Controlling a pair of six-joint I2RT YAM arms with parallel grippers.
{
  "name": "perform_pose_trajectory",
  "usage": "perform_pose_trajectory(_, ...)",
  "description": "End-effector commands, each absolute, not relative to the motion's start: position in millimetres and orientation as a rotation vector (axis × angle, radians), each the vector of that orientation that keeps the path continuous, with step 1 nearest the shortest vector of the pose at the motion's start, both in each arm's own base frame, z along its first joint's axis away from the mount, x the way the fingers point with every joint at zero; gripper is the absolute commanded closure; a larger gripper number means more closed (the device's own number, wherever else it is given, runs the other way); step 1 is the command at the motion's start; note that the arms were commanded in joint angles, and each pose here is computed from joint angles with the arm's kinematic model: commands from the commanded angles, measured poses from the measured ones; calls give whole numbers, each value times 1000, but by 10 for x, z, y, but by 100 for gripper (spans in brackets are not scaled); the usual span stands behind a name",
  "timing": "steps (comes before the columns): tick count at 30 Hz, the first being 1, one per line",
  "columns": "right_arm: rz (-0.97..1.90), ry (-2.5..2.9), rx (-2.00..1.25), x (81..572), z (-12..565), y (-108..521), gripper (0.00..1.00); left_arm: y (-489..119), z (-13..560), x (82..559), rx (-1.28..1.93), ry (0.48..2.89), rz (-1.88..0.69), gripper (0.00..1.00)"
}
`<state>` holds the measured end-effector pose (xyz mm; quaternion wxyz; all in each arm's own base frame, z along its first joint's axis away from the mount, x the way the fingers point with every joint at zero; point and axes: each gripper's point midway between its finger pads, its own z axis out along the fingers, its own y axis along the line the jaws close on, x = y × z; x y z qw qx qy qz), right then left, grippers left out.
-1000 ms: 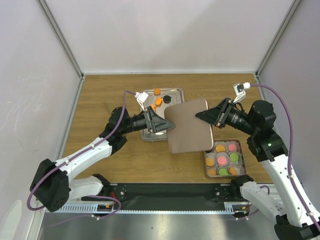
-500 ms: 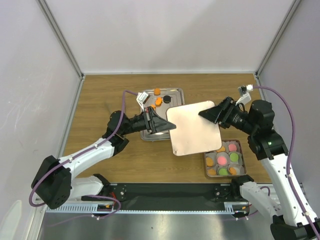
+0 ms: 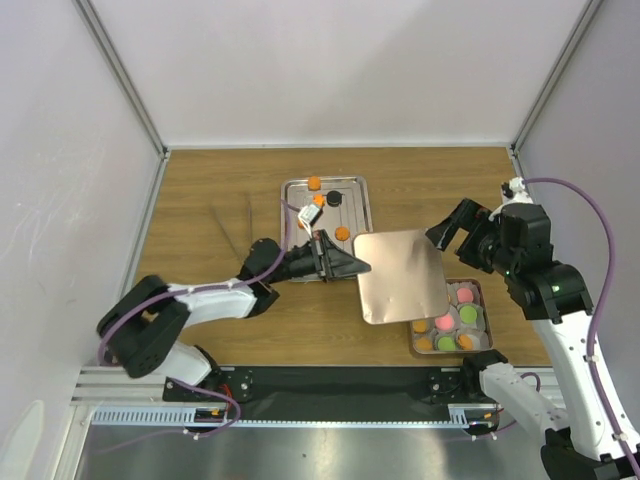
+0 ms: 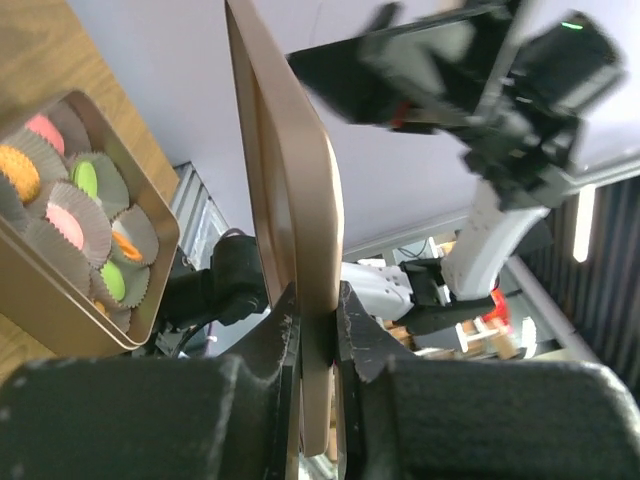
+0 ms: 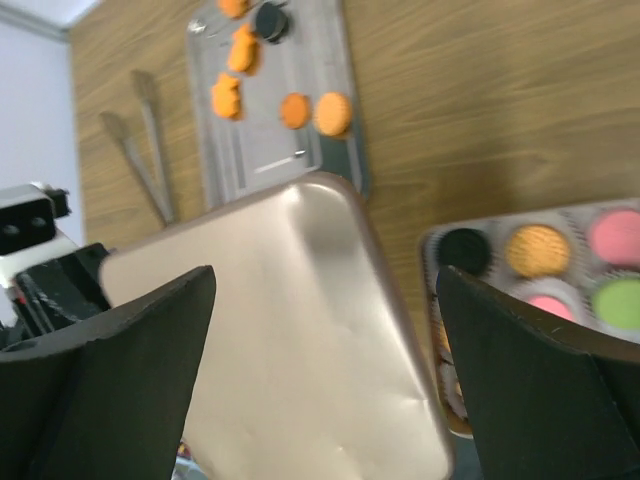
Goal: Pack the cookies
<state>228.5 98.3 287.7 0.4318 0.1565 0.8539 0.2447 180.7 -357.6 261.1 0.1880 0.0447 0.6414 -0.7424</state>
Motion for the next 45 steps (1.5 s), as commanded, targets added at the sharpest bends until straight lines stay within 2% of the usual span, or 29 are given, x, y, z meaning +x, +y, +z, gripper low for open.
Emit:
perform_pose_trajectory(1, 382, 2124, 461, 2217, 2938, 620, 0, -3701, 2864, 1734, 133, 1620, -2218, 100)
perform_pose_trajectory(8, 210, 2141, 523, 2123, 2946, 351, 0, -4137, 2656, 1761, 84, 1603, -2392, 100)
perform_pose_trajectory(17, 107, 2190, 574, 2077, 2698, 227, 0, -4538, 2380, 1781, 108, 1692, -2397, 100)
perform_pose_trajectory(35, 45, 2234, 612, 2231, 2224, 172, 0, -4934, 2205, 1855, 103, 1683, -2439, 100)
perform_pose_trajectory(45, 103, 2234, 665, 2317, 2045, 103, 0, -5059, 2142, 1847, 104, 1703, -2445, 100)
